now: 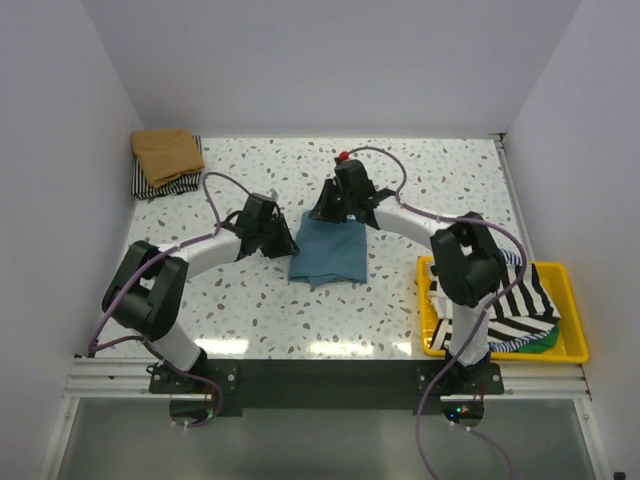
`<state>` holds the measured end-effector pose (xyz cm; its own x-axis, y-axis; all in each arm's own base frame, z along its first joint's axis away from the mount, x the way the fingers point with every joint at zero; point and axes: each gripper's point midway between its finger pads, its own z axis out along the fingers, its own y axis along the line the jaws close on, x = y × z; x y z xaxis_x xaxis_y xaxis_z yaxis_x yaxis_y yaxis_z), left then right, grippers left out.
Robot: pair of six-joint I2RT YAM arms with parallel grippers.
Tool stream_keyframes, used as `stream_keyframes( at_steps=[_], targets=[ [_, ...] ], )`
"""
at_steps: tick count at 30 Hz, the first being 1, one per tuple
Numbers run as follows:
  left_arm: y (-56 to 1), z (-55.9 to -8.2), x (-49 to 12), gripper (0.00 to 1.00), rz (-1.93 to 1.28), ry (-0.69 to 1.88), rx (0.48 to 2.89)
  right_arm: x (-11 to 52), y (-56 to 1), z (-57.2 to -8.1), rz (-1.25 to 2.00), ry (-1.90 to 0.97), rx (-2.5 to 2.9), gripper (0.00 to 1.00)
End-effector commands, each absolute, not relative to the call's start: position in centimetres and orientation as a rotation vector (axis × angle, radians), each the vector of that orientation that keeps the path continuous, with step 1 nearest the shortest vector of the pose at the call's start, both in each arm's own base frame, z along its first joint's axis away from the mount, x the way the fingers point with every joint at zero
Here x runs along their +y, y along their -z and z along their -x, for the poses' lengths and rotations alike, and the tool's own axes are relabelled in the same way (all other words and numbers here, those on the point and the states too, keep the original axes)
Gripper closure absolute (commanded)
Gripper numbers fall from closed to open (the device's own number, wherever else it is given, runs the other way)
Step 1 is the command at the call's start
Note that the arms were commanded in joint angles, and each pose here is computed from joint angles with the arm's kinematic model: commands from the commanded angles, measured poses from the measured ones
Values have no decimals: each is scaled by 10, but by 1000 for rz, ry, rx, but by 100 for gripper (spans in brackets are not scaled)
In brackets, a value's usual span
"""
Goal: Fold and stack the tank tops
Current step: Fold the tank top, then neatly place the folded tank top to the corner
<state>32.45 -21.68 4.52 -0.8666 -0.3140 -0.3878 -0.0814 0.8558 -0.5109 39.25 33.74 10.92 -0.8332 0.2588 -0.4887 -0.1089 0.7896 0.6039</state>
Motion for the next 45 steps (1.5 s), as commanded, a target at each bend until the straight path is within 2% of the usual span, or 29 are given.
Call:
stream_keyframes(
  at_steps=[1, 6, 11, 15, 18, 21, 24, 25, 28, 31, 32, 36, 45],
  targets=[
    [-61, -331, -226, 73, 257, 712, 2487, 377, -112, -404, 16, -1046, 2378, 86],
    [-30, -310, -220, 76, 246, 619, 2577, 383, -71, -430, -50, -1029, 2420, 87],
    [-6, -293, -215, 78, 251, 596, 2633, 391, -57, -441, -40, -1105, 2397, 86],
    [-13, -294, -215, 77, 233, 598, 2620, 391, -67, -441, -15, -1124, 2368, 76],
    [-34, -306, -221, 74, 209, 615, 2582, 387, -97, -441, 26, -1100, 2328, 67],
    [-60, -319, -221, 65, 205, 624, 2529, 375, -130, -438, 57, -1036, 2297, 58],
    [-81, -332, -214, 56, 218, 637, 2485, 355, -153, -429, 48, -949, 2284, 54],
    [-85, -336, -210, 50, 227, 630, 2473, 347, -154, -426, 33, -915, 2296, 54],
    [-89, -345, -195, 40, 244, 643, 2469, 324, -150, -401, 18, -842, 2357, 56],
    [-91, -353, -198, 32, 174, 722, 2466, 313, -137, -370, 35, -840, 2391, 66],
    [-87, -357, -199, 31, 158, 723, 2488, 308, -120, -354, 50, -802, 2446, 74],
    [-77, -358, -204, 24, 75, 776, 2517, 301, -101, -320, 117, -711, 2490, 83],
    [-37, -351, -208, 21, 30, 811, 2617, 297, -43, -279, 159, -594, 2596, 92]
  ],
)
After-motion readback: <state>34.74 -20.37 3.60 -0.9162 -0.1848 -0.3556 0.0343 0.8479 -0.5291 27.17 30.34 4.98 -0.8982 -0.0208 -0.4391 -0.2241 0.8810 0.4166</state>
